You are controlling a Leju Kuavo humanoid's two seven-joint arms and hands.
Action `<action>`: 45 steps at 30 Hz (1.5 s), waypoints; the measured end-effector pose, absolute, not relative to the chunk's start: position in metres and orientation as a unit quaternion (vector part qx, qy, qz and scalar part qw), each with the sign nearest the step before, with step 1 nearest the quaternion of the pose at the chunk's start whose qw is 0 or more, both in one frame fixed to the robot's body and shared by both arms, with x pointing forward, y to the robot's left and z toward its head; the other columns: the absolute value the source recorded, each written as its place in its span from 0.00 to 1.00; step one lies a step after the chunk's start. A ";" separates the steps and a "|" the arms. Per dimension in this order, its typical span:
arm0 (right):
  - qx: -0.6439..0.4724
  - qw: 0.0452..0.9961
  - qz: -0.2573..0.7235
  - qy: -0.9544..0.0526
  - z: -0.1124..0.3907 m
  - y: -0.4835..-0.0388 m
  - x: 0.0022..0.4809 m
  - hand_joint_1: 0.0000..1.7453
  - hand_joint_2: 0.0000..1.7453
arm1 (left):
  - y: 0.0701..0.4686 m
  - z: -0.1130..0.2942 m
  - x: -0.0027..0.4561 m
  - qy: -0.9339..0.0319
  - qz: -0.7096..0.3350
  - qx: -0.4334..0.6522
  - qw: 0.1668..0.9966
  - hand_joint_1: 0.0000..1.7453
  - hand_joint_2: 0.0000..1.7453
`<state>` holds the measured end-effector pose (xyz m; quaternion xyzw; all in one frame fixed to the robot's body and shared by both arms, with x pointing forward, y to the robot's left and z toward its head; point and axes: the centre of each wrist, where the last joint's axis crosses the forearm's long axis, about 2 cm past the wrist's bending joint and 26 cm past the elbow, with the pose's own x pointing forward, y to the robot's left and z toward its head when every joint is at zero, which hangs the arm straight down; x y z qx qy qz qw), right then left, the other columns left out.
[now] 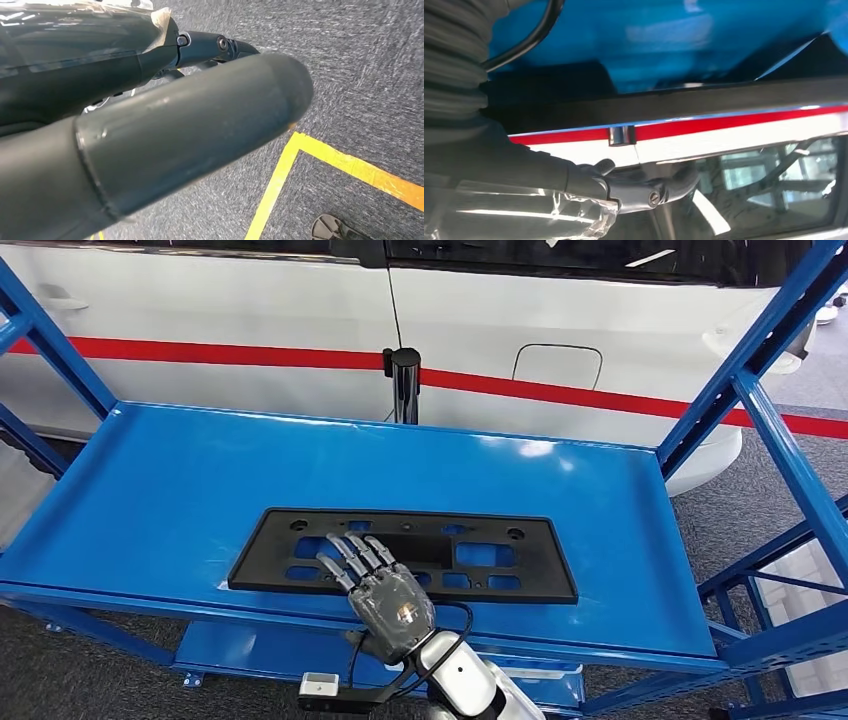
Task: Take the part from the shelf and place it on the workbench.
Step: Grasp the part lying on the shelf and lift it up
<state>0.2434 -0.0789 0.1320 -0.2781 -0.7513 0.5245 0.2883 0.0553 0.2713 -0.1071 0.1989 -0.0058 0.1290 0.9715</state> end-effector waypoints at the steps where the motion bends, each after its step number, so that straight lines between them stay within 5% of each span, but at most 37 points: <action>1: -0.284 0.291 0.520 -0.751 0.131 -0.080 0.245 0.00 1.00 | 0.272 -0.107 0.055 -0.008 0.127 0.199 0.972 0.00 0.00; 40: -0.321 0.294 0.404 -0.805 0.180 -0.113 0.251 0.00 1.00 | 0.276 -0.109 0.046 -0.028 0.120 0.199 0.972 0.00 0.00; 44: -0.325 0.296 0.421 -0.793 0.180 -0.116 0.249 0.98 1.00 | 0.278 -0.109 0.046 -0.031 0.108 0.196 0.974 0.00 0.00; 45: -0.327 0.298 0.429 -0.788 0.179 -0.116 0.249 1.00 1.00 | 0.278 -0.109 0.046 -0.031 0.106 0.195 0.975 0.00 0.00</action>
